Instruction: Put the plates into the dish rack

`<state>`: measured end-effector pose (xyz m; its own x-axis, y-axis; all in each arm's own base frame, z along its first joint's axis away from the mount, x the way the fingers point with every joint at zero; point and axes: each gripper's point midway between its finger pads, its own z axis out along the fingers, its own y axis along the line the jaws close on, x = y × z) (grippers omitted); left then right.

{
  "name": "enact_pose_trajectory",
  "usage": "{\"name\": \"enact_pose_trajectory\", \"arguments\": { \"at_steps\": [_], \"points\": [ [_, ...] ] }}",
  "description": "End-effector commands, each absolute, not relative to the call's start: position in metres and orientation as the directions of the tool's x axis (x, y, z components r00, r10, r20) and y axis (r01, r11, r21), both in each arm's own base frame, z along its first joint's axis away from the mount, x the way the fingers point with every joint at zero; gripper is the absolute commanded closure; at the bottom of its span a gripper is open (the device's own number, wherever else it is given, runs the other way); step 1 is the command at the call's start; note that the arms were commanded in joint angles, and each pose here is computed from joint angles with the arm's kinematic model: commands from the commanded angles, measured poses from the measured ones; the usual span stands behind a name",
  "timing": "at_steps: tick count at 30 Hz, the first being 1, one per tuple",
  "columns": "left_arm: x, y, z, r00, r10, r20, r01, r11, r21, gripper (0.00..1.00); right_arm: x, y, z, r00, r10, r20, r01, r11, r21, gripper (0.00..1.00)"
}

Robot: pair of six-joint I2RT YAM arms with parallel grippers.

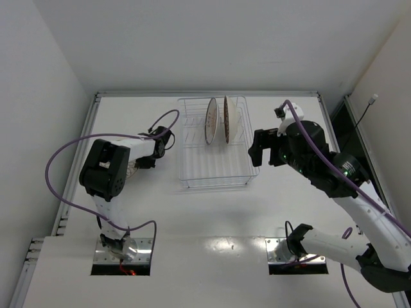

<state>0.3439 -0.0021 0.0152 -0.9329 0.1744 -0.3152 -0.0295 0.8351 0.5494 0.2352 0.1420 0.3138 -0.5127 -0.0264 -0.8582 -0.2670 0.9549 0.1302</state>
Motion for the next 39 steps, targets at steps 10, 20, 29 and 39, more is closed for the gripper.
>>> {"name": "enact_pose_trajectory", "arguments": {
  "at_steps": [10, 20, 29, 39],
  "points": [
    [0.395, -0.056, 0.184, -0.692, -0.036, -0.721, -0.210, 0.966, 0.153, 1.00, 0.234, 0.138, 0.325, -0.485, 0.032, -0.874, -0.242, 0.955, 0.170, 0.01],
    [0.410, -0.143, 0.415, -0.282, -0.285, -0.916, 0.184, 0.921, -0.343, 1.00, 0.229, 0.132, 0.322, -0.473, 0.041, -0.880, -0.236, 0.956, 0.171, 0.01],
    [0.406, -0.224, 0.487, -0.206, -0.469, -0.859, 0.625, 0.612, -0.484, 1.00, 0.223, 0.118, 0.314, -0.468, 0.029, -0.883, -0.207, 0.968, 0.141, 0.01],
    [0.434, -0.263, 0.446, -0.310, -0.498, -0.810, 0.652, 0.508, -0.562, 1.00, 0.216, 0.118, 0.305, -0.486, 0.018, -0.874, -0.225, 0.964, 0.145, 0.01]
  ]
}}
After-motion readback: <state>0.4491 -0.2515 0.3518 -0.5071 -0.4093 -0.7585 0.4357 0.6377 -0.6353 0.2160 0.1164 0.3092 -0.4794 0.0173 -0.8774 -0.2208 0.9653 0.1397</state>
